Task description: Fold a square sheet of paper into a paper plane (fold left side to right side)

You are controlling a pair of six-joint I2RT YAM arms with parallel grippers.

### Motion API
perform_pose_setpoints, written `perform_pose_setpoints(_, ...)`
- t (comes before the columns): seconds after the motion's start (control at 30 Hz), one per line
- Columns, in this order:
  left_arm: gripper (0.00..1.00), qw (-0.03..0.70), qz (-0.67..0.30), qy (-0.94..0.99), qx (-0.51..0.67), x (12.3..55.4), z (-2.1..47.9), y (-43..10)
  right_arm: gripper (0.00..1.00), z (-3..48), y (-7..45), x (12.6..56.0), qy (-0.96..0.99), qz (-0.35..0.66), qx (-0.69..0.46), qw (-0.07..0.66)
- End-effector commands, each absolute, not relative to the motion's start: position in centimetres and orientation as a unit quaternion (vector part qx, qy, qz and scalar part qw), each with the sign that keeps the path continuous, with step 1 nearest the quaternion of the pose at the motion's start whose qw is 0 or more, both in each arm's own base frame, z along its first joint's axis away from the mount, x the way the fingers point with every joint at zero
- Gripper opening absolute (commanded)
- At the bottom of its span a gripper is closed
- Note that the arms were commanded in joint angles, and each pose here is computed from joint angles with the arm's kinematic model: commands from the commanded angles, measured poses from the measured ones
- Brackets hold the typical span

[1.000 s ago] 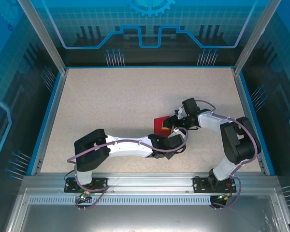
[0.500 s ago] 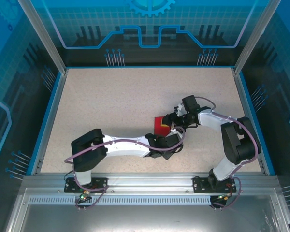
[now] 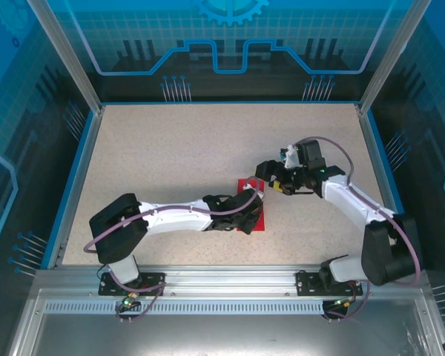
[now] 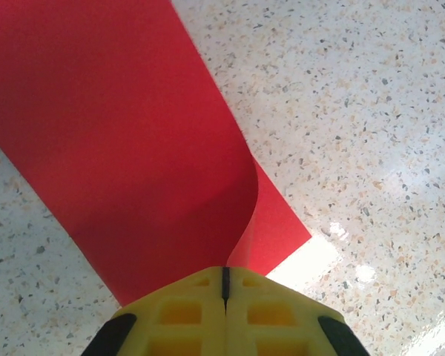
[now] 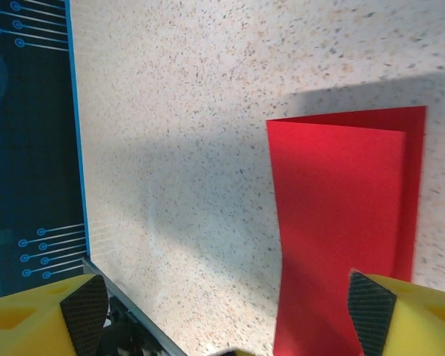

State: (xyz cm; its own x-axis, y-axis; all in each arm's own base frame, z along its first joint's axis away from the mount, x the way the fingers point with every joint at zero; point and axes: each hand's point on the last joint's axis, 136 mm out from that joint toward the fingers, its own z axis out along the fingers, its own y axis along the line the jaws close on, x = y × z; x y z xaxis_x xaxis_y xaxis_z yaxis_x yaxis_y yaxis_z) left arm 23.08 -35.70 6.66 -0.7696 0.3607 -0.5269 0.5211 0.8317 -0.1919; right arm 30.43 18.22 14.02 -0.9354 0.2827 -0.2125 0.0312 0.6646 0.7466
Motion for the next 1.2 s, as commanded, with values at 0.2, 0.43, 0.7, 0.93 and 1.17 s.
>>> perform_pose_setpoints(0.2,0.00,0.226,-0.239,0.929,0.169,24.5,7.7,-34.0,0.44,8.7,16.5,25.5,0.929,0.346,0.093,0.091)
perform_pose_setpoints(0.43,0.00,0.221,-0.225,0.935,0.160,25.6,7.3,-32.7,0.05,5.1,18.6,22.9,0.944,0.320,0.070,0.033)
perform_pose_setpoints(0.7,0.00,0.214,-0.205,0.941,0.162,26.3,6.3,-32.2,0.02,2.4,18.8,21.7,0.966,0.254,0.052,-0.010)
perform_pose_setpoints(0.93,0.00,0.213,-0.204,0.943,0.157,27.1,5.7,-32.2,0.03,1.4,18.3,20.9,0.971,0.232,0.050,-0.031)
perform_pose_setpoints(1.17,0.00,0.209,-0.199,0.944,0.159,27.6,5.0,-32.5,0.04,1.0,18.1,20.5,0.973,0.221,0.046,-0.041)
